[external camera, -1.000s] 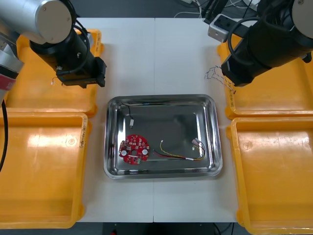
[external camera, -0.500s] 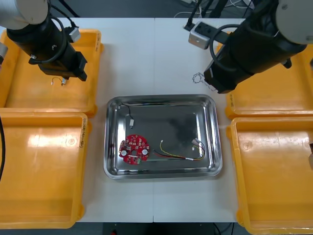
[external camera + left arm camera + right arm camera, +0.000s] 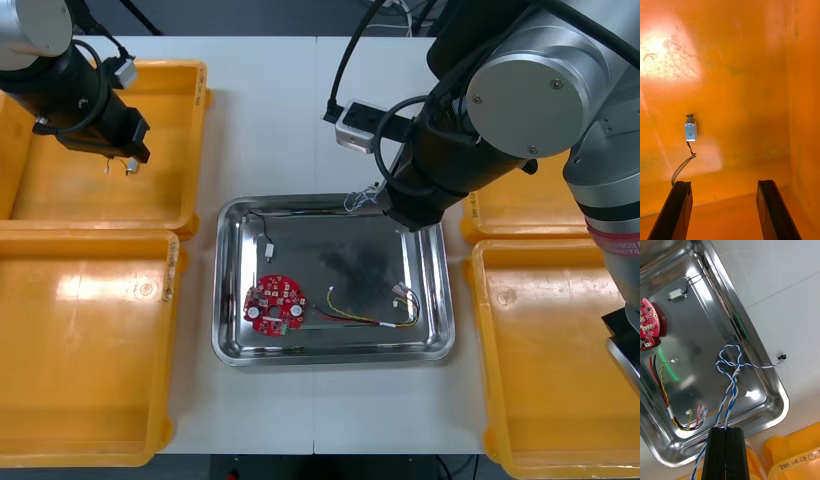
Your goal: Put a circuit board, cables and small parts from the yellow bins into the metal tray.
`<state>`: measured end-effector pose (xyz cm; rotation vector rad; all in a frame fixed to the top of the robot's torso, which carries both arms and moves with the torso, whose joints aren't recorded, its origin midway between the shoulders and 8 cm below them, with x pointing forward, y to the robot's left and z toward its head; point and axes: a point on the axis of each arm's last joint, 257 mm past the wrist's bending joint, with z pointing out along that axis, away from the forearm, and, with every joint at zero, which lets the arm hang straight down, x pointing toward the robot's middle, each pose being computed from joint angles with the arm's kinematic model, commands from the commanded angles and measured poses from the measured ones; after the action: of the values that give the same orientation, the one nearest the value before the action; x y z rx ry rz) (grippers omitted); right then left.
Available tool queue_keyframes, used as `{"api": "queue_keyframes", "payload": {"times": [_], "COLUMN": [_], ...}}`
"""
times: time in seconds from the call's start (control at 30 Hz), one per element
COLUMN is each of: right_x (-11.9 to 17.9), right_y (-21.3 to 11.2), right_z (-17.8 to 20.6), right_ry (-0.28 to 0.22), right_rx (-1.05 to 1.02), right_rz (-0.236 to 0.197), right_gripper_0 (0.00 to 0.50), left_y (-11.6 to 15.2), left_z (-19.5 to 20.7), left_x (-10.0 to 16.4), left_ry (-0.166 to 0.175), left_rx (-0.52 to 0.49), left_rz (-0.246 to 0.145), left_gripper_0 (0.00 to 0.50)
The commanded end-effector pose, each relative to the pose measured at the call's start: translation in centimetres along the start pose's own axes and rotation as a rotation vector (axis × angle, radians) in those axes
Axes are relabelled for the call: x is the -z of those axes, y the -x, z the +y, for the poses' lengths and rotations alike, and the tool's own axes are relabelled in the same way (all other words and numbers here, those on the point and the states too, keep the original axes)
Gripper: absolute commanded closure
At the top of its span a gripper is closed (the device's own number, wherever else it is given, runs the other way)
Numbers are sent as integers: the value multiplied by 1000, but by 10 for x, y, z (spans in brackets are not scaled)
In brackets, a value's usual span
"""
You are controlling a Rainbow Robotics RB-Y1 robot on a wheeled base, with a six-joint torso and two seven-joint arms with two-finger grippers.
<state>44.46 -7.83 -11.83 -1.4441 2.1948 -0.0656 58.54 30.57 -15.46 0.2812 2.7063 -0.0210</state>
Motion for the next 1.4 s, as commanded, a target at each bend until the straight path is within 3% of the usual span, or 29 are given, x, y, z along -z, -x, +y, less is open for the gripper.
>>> {"api": "queue_keyframes", "payload": {"times": [0.03,0.27,0.6,0.77,0.8,1.07,1.23,1.4], "right_x": [0,-8,-21,-32,-37,-62,-74,-87], "right_y": [2,-14,-41,-52,-57,-53,-51,-52], "right_z": [7,3,1,-2,-3,-19,-26,-34], "right_ry": [-10,-19,-24,-50,-55,-73,-80,-126], "right_rx": [10,10,13,34,37,22,20,43], "right_rz": [-11,21,73,126,153,131,114,124], "right_gripper_0": [500,500,500,500,500,500,500,500], "left_y": [39,46,42,41,41,38,36,36], "left_z": [27,48,60,63,63,56,55,52], "left_x": [38,27,16,3,-2,-13,-24,-32], "left_ry": [46,74,85,117,123,106,115,112], "left_rx": [-25,-61,-43,-70,-74,-70,-86,-92], "left_rz": [-104,-137,-136,-134,-134,-127,-132,-141], "left_gripper_0": [0,0,0,0,0,0,0,0]}}
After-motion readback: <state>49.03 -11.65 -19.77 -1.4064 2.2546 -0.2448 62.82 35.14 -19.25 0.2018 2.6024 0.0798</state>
